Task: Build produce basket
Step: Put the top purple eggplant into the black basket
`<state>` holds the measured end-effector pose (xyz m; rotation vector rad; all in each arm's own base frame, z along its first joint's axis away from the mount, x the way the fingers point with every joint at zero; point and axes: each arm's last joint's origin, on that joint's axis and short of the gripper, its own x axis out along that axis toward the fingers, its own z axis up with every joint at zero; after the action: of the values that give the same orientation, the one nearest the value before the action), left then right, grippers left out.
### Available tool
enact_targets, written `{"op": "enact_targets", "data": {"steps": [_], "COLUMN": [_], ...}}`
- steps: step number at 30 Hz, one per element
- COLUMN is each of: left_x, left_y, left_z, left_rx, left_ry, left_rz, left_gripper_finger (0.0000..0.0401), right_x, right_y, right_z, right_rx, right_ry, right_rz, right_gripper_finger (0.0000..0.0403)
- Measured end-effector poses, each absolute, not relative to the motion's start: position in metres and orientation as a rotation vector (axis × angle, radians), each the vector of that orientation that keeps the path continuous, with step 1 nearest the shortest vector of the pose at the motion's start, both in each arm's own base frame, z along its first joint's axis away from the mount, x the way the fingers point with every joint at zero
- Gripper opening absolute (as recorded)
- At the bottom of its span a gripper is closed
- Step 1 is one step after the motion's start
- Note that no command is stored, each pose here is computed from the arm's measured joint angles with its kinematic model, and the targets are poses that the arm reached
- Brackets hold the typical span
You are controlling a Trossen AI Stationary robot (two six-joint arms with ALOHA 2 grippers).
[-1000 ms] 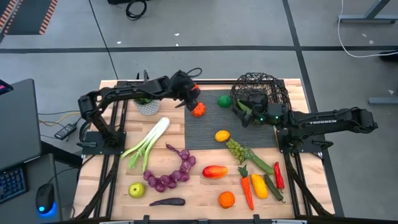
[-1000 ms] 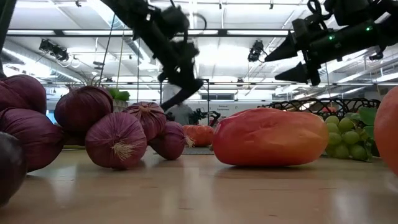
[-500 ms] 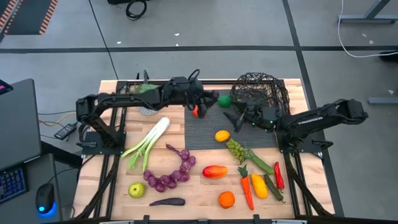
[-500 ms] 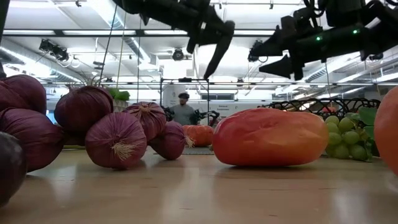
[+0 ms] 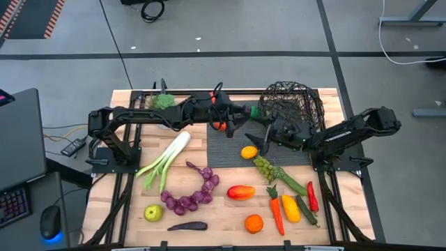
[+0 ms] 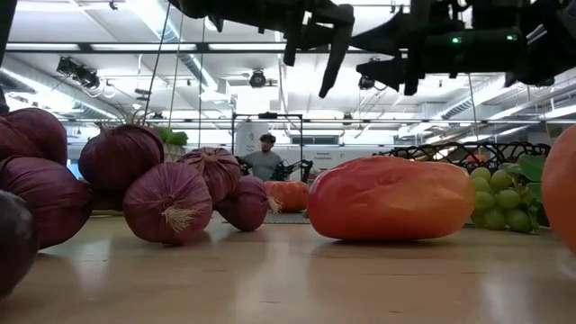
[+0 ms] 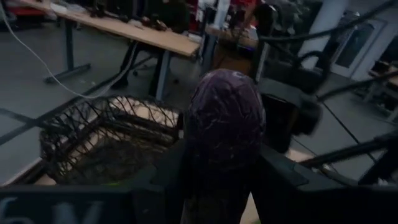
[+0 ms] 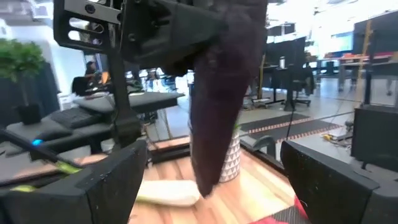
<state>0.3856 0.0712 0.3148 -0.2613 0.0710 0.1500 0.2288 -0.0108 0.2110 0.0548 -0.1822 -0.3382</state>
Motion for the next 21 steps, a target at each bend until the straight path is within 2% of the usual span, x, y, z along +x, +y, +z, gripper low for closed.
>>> {"op": "enact_targets", "data": {"steps": [8,12,16,21], "left_x": [0.394,0.395,0.396,0.395], "left_y": [0.057,0.051,0.049,0.05], "left_z": [0.31,0.31,0.309,0.307], "left_rx": [-0.263,-0.248,-0.227,-0.217], "left_ry": [0.04,0.043,0.055,0.077], "left_rz": [0.105,0.09,0.092,0.101], "left_gripper_finger": [0.0147,0.0153,0.0158,0.0166], "right_x": [0.253,0.258,0.257,0.257], "right_y": [-0.013,-0.014,-0.014,-0.01], "right_z": [0.218,0.213,0.209,0.208], "right_rx": [0.051,0.048,0.047,0.012], "right_ry": [-0.177,-0.151,-0.112,-0.088], "right_rz": [-0.348,-0.379,-0.452,-0.489], "right_gripper_finger": [0.0377,0.036,0.0309,0.0212]}}
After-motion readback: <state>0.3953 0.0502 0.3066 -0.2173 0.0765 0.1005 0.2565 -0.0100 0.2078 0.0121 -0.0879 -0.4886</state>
